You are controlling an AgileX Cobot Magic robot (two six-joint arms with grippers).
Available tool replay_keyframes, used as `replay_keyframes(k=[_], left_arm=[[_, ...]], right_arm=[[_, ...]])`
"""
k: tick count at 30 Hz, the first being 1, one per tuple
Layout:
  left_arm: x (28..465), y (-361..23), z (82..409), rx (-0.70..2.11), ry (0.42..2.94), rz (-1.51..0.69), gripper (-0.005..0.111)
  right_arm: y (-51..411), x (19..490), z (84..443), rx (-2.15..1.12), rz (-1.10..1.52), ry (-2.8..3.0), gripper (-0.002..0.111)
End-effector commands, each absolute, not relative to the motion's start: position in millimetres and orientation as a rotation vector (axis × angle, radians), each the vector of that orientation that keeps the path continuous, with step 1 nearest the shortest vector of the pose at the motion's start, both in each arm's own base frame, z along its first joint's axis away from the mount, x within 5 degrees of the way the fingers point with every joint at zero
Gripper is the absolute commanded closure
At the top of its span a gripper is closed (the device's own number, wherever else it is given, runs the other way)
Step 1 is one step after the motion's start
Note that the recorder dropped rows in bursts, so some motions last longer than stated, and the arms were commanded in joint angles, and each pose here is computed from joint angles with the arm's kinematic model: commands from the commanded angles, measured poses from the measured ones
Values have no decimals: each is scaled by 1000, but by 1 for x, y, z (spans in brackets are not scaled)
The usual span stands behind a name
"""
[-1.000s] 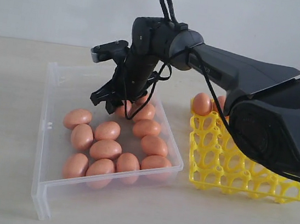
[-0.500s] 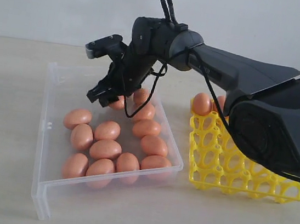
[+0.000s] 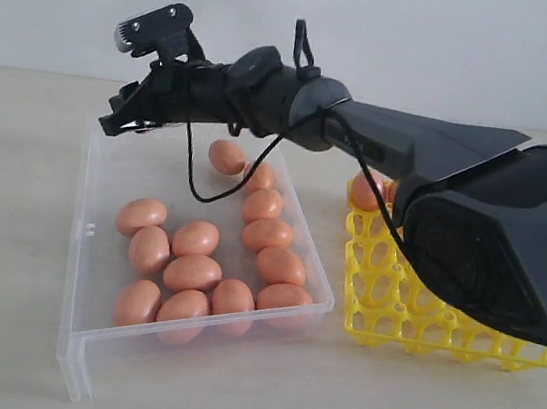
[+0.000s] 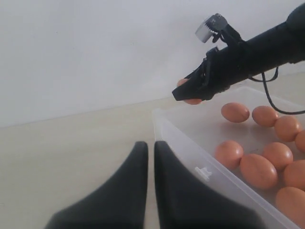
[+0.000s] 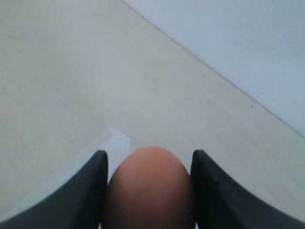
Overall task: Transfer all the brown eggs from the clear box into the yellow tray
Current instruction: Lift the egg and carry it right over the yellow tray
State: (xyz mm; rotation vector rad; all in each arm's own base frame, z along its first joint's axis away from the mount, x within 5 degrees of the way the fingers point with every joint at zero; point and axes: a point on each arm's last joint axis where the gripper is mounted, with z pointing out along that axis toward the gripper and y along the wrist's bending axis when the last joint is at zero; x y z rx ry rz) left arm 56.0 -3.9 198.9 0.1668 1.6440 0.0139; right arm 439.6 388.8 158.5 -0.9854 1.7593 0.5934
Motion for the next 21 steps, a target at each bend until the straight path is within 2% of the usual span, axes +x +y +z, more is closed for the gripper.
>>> replay_keyframes(k=[1, 6, 12, 15, 21], left_arm=[[56, -4, 198, 166, 1644, 3, 103], [56, -4, 198, 166, 1644, 3, 103], [56, -4, 198, 166, 1644, 3, 103], [56, -4, 198, 166, 1644, 3, 103], [56, -4, 198, 166, 1644, 3, 103]], right_arm=[[396, 433, 144, -883, 534, 1740, 109], [397, 428, 140, -954, 637, 1696, 109], [390, 435, 140, -885, 537, 1743, 109], [379, 441, 133, -864, 337, 1782, 109], [361, 432, 103, -1166, -300, 1663, 109]])
